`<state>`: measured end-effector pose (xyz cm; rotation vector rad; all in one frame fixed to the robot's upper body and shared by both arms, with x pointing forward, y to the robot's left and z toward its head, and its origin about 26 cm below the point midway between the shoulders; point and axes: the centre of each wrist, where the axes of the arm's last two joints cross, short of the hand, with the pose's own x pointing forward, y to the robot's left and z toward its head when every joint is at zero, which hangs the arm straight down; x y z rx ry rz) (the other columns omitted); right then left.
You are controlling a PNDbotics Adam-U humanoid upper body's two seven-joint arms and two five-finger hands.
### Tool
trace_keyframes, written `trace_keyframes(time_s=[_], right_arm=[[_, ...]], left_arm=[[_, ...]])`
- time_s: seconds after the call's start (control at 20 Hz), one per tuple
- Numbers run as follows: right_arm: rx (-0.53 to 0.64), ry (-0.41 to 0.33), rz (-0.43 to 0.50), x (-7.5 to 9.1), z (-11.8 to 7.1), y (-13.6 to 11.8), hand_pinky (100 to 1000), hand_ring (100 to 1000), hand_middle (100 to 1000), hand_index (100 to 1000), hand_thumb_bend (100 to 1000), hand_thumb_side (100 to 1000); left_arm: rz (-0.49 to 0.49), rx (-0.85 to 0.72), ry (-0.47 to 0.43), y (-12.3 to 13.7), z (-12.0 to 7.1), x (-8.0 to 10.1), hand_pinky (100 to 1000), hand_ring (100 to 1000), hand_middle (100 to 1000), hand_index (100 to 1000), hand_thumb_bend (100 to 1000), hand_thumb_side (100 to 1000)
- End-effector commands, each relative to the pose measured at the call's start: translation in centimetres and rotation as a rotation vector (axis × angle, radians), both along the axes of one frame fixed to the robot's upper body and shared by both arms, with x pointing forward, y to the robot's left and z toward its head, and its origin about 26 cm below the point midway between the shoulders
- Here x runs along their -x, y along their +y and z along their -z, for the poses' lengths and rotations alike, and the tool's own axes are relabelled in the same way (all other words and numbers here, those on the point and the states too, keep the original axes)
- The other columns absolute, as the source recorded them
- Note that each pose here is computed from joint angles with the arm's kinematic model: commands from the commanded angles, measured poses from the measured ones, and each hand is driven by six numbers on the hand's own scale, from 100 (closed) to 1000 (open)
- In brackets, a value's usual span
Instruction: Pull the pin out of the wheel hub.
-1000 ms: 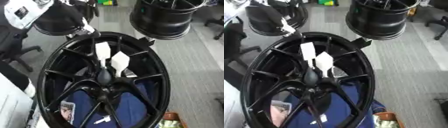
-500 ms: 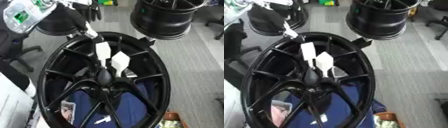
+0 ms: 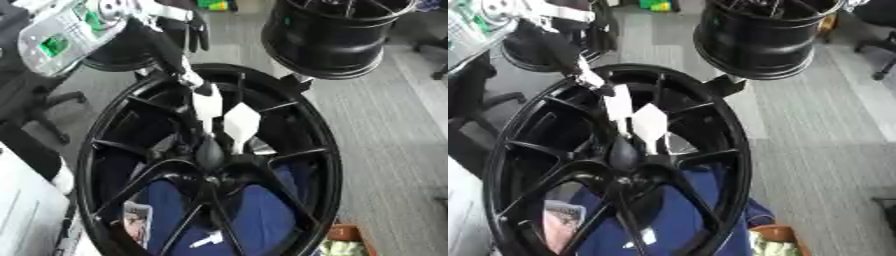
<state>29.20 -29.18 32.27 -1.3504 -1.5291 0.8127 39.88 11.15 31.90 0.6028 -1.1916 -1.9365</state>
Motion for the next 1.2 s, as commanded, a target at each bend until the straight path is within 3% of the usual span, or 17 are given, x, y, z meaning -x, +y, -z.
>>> trace_keyframes(time_s=[0.05, 0.5, 0.6, 1.2], right_arm=[[0.012, -0.024, 0.007, 0.3, -0.7, -0.1, 889, 844, 809, 872, 100, 227], [0.002, -0.021, 0.006, 0.2, -0.4, -0.1, 890, 844, 808, 872, 100, 239], [0.000, -0.022, 0.009, 0.2, -0.4, -0.2, 890, 844, 808, 872, 100, 240], [-0.007, -0.026, 0.016, 0.2, -0.2, -0.3, 890, 844, 808, 872, 100, 242]], left_arm=[[-0.026, -0.012, -0.006, -0.2, -0.6, 0.1, 757, 757, 713, 835, 600, 471], [-0.063, -0.054, 0.061, -0.6, 0.8, -0.7, 757, 761, 719, 835, 577, 413], [-0.064, -0.054, 0.075, -0.8, 0.9, -0.7, 751, 758, 714, 834, 593, 480], [-0.102, -0.055, 0.122, -1.0, 1.6, -0.6, 714, 712, 652, 784, 580, 473]])
